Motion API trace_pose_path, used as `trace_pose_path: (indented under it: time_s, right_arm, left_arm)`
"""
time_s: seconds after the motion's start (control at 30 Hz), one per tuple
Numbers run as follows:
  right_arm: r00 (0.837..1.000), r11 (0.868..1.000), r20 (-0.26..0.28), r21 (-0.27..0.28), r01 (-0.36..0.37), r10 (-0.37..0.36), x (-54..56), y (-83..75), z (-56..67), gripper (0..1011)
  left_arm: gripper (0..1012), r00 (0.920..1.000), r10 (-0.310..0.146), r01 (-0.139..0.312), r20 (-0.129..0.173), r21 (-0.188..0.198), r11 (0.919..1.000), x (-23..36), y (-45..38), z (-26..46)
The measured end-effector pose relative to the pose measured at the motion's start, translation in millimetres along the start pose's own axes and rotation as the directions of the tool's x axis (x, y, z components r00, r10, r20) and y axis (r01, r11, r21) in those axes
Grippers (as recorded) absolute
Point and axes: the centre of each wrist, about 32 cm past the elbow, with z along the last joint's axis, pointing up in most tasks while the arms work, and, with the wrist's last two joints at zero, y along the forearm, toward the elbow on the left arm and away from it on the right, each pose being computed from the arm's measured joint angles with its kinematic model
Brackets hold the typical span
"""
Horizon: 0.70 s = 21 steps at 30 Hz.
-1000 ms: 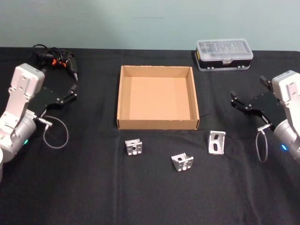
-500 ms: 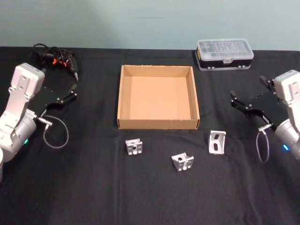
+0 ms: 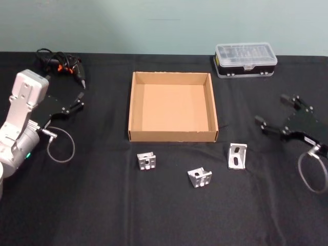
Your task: Use one hand to pick up the angle iron from the table and place it into the box.
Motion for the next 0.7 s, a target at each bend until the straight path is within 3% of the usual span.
trace_pose_path:
  time_s: [0.2,0.3,0.5,0.7]
  right_arm:
    - [0.988,0.986,-0.026,-0.058,-0.155,0.154,17.4,-20.1,-1.2,1004]
    - [0.98,0.978,-0.032,-0.071,-0.198,0.196,19.9,-23.9,-2.2,1004]
    - [0.965,0.962,-0.05,-0.084,-0.261,0.258,14.3,-23.3,-6.0,1004]
    - [0.96,0.957,-0.065,-0.085,-0.276,0.271,5.1,-13.2,-7.8,1004]
  left_arm:
    - [1011,1.0,0.0,0.0,0.0,0.0,1.0,0.0,0.0,0.0]
    - [1011,1.0,0.0,0.0,0.0,0.0,1.0,0.0,0.0,0.0]
    - [1011,1.0,0.0,0.0,0.0,0.0,1.0,0.0,0.0,0.0]
    - [1011,1.0,0.0,0.0,0.0,0.0,1.0,0.0,0.0,0.0]
